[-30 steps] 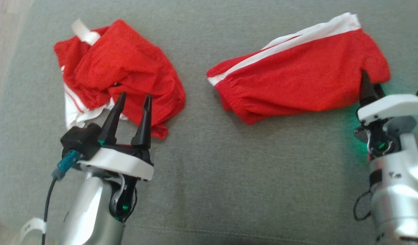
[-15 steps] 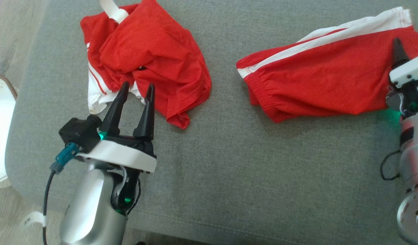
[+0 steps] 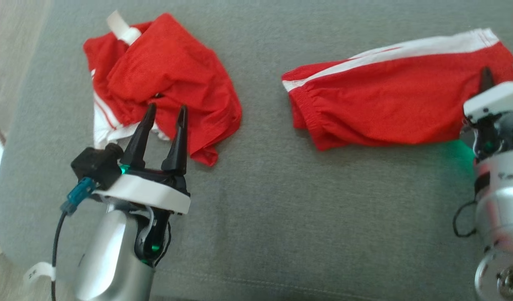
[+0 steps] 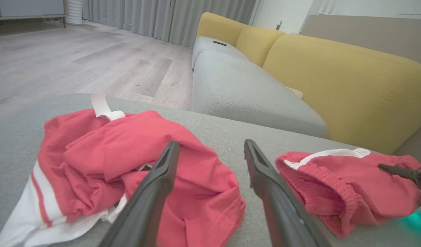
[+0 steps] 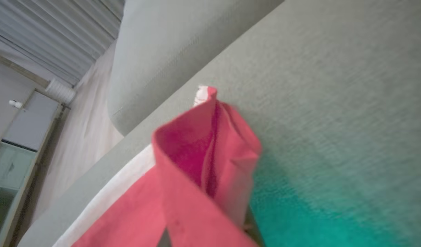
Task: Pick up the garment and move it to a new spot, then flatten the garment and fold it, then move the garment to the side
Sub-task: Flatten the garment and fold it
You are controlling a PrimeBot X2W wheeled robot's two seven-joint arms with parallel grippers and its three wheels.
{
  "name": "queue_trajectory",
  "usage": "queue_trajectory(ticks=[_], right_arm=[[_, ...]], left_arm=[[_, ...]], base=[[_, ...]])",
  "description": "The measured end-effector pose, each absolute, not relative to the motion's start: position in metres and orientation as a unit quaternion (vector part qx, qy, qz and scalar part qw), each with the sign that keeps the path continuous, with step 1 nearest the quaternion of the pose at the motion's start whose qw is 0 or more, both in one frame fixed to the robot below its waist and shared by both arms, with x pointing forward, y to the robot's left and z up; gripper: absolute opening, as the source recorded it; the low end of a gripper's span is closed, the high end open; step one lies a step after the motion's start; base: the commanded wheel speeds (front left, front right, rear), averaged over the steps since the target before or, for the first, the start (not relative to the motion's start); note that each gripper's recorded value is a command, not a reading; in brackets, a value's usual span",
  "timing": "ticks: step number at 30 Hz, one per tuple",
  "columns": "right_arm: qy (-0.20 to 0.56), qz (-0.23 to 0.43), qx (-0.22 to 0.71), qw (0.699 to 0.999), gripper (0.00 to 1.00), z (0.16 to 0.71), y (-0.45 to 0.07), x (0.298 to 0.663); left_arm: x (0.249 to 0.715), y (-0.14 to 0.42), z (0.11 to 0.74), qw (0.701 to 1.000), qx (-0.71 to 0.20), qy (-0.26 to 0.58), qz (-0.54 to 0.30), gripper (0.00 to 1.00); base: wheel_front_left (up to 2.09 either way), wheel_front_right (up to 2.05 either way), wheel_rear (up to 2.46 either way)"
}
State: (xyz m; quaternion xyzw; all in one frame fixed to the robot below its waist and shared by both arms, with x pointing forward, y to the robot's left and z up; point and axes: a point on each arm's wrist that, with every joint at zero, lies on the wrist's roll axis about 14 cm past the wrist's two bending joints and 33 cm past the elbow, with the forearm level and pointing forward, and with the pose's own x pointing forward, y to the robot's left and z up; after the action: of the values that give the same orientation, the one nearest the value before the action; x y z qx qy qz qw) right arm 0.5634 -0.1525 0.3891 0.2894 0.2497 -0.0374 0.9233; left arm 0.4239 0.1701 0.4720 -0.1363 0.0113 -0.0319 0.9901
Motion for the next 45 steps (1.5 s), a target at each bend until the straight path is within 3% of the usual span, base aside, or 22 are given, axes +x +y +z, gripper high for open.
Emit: queue_trajectory(ticks=[10, 16, 20, 30, 38, 45], right_arm=[[0.164, -0.120, 0.292, 0.935, 0.00, 0.415, -0.232, 0.514], [0.148, -0.175, 0.297, 0.927, 0.00, 0.409, -0.270, 0.467], [0.141, -0.192, 0.291, 0.927, 0.00, 0.409, -0.284, 0.458], [0.119, -0.140, 0.275, 0.944, 0.00, 0.436, -0.255, 0.478], [0.072, -0.027, 0.290, 0.954, 0.00, 0.485, -0.191, 0.496], [0.092, 0.059, 0.310, 0.944, 0.00, 0.484, -0.131, 0.482]], left_arm=[[0.414, 0.143, 0.479, 0.987, -0.146, 0.006, -0.068, 1.00], [0.408, 0.131, 0.485, 0.985, -0.149, 0.001, -0.084, 1.00], [0.406, 0.130, 0.482, 0.985, -0.149, 0.005, -0.085, 1.00], [0.403, 0.135, 0.485, 0.986, -0.144, 0.002, -0.079, 1.00], [0.399, 0.141, 0.495, 0.987, -0.143, -0.014, -0.071, 1.00], [0.394, 0.147, 0.500, 0.988, -0.142, -0.021, -0.065, 1.00]], base=[[0.00, 0.00, 0.00], [0.00, 0.00, 0.00], [0.00, 0.00, 0.00], [0.00, 0.00, 0.00], [0.00, 0.00, 0.00], [0.00, 0.00, 0.00]])
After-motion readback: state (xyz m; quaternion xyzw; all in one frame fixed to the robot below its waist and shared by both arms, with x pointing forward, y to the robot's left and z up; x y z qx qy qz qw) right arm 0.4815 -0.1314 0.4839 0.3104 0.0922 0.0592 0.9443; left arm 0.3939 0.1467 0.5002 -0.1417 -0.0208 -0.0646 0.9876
